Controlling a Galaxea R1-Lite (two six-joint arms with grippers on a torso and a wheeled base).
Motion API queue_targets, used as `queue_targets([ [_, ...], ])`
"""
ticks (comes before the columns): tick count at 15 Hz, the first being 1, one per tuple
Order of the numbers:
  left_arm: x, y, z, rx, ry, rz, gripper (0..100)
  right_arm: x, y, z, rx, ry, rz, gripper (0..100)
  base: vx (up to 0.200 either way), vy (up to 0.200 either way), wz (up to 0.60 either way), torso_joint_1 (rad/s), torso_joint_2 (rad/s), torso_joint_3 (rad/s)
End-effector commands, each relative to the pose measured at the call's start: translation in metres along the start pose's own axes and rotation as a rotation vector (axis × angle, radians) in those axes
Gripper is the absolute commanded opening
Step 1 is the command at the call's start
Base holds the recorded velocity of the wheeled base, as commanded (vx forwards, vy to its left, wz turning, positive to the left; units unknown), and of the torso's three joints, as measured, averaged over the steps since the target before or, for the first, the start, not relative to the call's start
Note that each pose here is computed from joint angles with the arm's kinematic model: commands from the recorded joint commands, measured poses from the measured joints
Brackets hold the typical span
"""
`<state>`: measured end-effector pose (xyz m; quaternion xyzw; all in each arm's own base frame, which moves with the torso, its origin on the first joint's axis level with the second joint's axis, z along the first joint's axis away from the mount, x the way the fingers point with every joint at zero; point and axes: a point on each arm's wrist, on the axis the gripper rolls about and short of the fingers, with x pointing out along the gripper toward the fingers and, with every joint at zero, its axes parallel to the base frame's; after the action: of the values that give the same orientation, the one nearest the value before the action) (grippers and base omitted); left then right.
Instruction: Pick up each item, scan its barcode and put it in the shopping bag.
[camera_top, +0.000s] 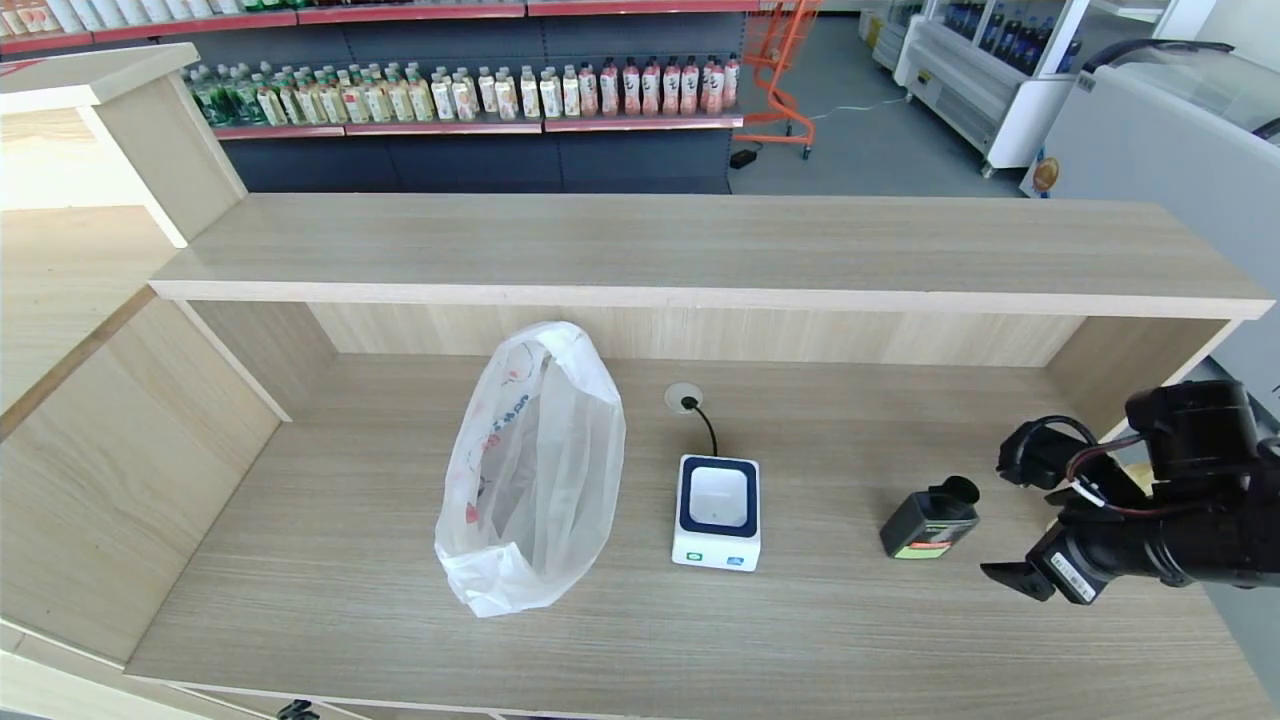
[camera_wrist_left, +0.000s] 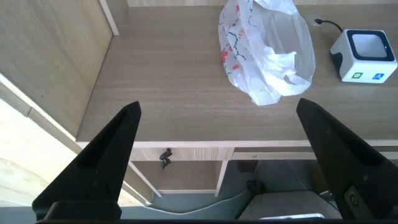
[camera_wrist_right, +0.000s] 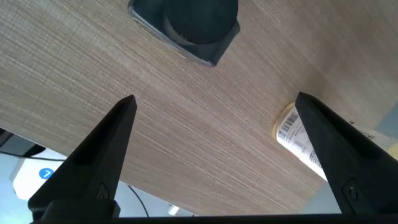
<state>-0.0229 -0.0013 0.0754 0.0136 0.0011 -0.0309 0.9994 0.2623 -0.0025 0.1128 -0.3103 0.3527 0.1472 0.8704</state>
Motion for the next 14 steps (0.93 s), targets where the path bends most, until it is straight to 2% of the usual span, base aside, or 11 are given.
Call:
queue_targets([
  [1,0.0,0.0,0.0,0.0,0.002,0.0,100,0.021,0.005,0.011,-0.027,-0.025,0.071,100,0.0,0.0,0.0,0.0,0.0,0.0],
  [5,0.0,0.0,0.0,0.0,0.002,0.0,100,0.038,0.009,0.024,-0.147,-0.09,0.065,100,0.0,0.0,0.0,0.0,0.0,0.0],
  [14,0.0,0.0,0.0,0.0,0.0,0.0,100,0.061,0.016,0.02,-0.16,-0.085,0.092,100,0.0,0.0,0.0,0.0,0.0,0.0],
])
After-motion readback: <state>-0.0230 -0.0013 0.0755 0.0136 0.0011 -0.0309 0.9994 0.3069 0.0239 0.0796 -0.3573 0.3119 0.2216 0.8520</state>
